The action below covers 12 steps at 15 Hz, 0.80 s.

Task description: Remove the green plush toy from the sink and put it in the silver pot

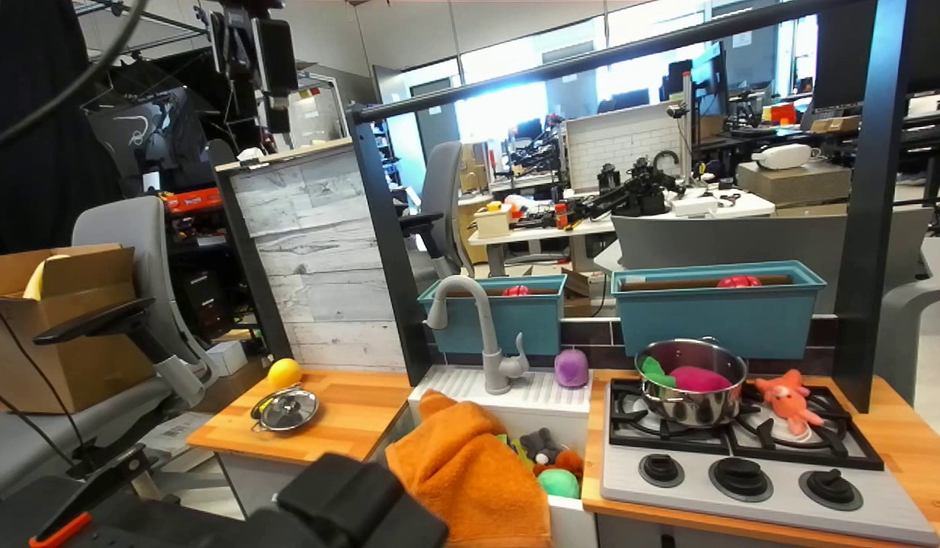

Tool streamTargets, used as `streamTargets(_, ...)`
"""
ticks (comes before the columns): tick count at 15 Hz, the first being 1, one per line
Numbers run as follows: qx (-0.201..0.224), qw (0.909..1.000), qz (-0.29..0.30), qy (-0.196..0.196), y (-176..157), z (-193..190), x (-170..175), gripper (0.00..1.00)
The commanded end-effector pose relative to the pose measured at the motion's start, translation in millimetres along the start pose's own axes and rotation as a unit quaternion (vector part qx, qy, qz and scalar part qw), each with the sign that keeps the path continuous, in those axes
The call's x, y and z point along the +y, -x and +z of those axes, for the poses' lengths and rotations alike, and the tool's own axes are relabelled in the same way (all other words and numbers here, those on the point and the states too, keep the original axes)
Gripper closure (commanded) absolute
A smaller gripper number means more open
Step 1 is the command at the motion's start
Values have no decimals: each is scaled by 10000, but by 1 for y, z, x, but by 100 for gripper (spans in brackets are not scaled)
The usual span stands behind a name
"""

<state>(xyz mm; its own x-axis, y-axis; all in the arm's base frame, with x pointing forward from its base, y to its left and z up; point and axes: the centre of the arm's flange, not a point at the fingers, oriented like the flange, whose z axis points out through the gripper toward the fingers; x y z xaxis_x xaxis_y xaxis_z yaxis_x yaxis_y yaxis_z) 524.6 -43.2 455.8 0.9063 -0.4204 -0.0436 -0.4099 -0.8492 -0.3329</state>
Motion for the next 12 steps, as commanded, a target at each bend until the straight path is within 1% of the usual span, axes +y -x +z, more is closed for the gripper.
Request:
streamTargets(1,217,9988,84,-429,-31,25,12,0)
streamTargets(3,170,9973,166,-695,-47,49,21,0)
streamTargets(5,62,9962,251,-831,-63,76,35,0)
streamTargets(8,-122,9937,364,-1048,-85,111,69,0)
streamTargets(10,-11,9903,552,-1273,-100,124,96,0)
streamTargets(12,137,9871,766,-1397,-114,133,124,0)
